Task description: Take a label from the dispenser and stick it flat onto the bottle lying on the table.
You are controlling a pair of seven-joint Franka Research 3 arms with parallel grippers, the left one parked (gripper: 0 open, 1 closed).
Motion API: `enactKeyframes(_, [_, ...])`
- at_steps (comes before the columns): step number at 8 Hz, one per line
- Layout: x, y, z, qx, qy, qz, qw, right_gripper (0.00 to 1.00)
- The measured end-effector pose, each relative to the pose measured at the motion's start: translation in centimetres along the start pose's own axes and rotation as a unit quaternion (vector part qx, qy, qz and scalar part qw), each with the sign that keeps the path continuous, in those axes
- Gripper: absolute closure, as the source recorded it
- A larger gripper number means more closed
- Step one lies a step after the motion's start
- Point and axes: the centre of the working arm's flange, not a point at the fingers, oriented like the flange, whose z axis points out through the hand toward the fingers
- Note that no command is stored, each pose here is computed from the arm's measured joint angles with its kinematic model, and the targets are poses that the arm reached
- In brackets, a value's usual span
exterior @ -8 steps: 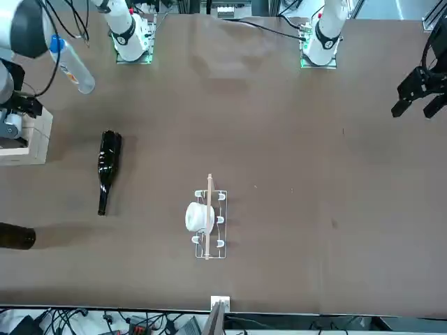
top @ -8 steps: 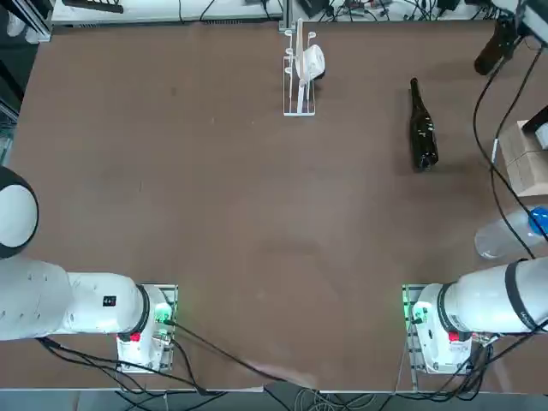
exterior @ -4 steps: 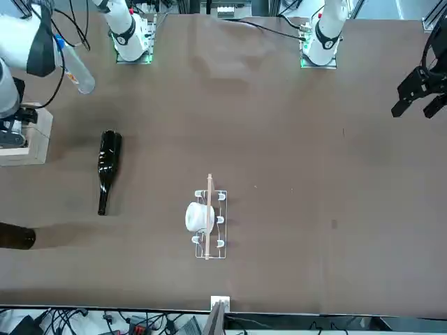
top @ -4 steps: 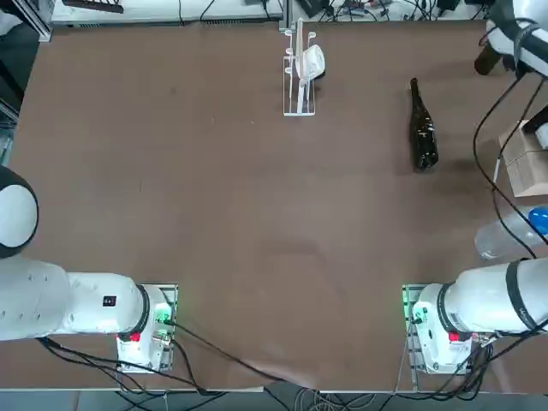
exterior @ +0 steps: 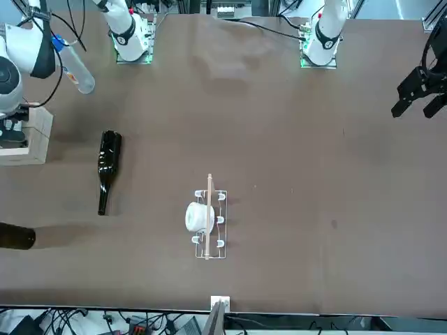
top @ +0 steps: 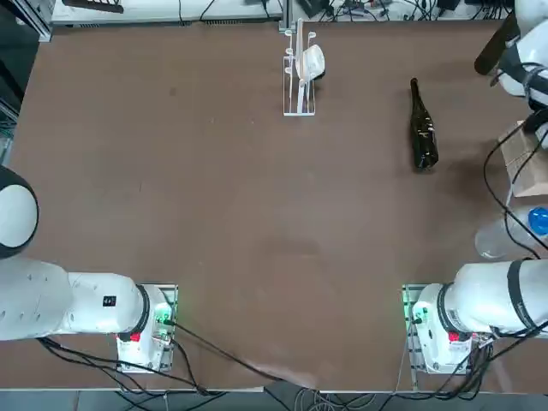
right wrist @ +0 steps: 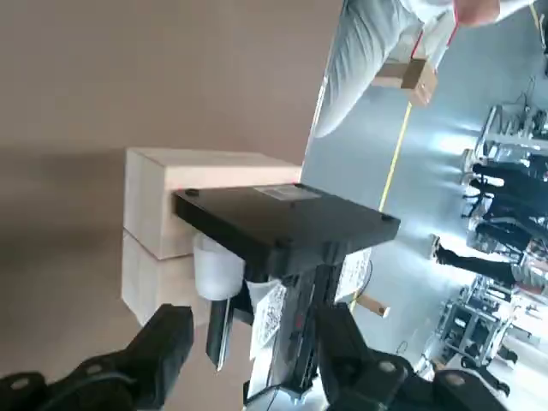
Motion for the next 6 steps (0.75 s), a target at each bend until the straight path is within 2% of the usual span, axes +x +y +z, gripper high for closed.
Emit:
enactKeyframes(1, [-0.5,0.2,1.2,-0.003,-0.003,0.007,1.000,0.21])
enactKeyframes(3, [-1.2,0.3,2.7,-0.011,-0.007,0.032,0.999,0.29])
enactKeyframes(6, [-1.4,-0.4,4.0,-0.009,-0.011,0.059,0.998,0.30])
